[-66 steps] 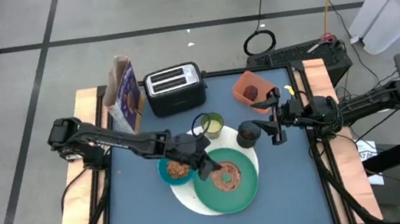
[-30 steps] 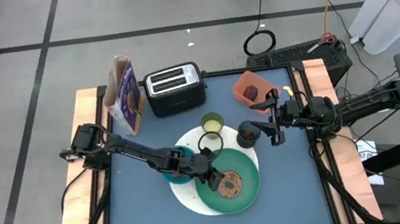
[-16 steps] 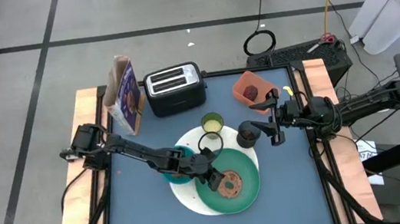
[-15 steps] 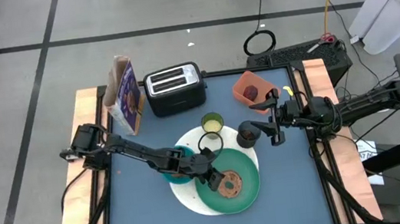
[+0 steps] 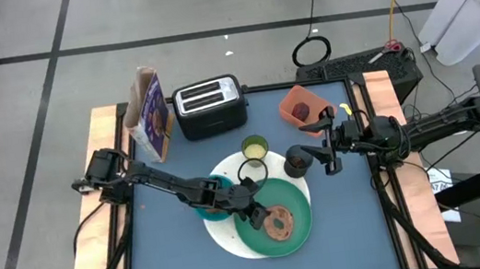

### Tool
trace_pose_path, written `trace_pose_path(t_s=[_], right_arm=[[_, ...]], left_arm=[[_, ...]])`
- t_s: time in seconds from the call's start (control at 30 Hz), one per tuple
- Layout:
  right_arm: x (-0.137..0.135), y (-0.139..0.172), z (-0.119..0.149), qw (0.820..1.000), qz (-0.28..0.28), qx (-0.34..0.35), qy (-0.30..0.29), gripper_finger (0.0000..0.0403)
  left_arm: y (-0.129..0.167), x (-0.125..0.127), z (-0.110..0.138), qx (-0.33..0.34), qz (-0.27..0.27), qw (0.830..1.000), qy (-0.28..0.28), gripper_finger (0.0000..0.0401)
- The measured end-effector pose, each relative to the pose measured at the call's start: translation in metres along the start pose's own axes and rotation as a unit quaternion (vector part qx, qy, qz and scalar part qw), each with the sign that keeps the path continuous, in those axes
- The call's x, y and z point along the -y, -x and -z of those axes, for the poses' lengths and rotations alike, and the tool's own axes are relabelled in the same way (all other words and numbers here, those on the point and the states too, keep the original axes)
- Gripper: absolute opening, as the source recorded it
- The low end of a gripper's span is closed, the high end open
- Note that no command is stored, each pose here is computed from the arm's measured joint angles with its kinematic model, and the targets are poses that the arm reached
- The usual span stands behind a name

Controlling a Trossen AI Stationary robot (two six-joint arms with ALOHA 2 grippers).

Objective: Arrange a breakfast setting
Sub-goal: Put the brown toasted bread on the green plate, then put the red apple on the white mat

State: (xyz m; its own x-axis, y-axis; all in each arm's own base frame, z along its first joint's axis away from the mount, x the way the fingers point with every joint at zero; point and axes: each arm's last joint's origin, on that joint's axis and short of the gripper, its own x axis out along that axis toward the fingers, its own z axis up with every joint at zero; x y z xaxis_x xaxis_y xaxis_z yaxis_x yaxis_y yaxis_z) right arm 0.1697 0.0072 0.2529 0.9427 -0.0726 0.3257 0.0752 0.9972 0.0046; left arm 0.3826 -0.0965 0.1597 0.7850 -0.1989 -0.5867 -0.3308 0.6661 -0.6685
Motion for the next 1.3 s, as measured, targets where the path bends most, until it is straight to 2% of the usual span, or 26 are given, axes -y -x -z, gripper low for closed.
trace_pose_path(t_s=[0.13, 0.5, 0.73, 0.97, 1.3], right_arm=[[0.0, 0.0, 0.0, 1.0, 0.0, 0.0, 0.0, 0.0247], [0.0, 0.0, 0.0, 1.0, 0.0, 0.0, 0.0, 0.0247], [0.0, 0.0, 0.0, 1.0, 0.0, 0.0, 0.001, 0.0247], [0.0, 0.0, 0.0, 1.0, 0.0, 0.0, 0.002, 0.0247], [0.0, 0.0, 0.0, 1.0, 0.0, 0.001, 0.002, 0.0247]], left_arm=[[0.0, 0.0, 0.0, 0.0, 0.0, 1.0, 0.001, 0.0159], [0.0, 0.0, 0.0, 0.0, 0.002, 1.0, 0.015, 0.0161], [0.001, 0.007, -0.002, -0.011, 0.047, 0.999, 0.016, 0.0161], [0.001, 0.007, -0.002, -0.015, 0.05, 0.998, 0.018, 0.0161], [0.02, 0.015, -0.008, -0.018, 0.043, 0.999, 0.015, 0.0161]])
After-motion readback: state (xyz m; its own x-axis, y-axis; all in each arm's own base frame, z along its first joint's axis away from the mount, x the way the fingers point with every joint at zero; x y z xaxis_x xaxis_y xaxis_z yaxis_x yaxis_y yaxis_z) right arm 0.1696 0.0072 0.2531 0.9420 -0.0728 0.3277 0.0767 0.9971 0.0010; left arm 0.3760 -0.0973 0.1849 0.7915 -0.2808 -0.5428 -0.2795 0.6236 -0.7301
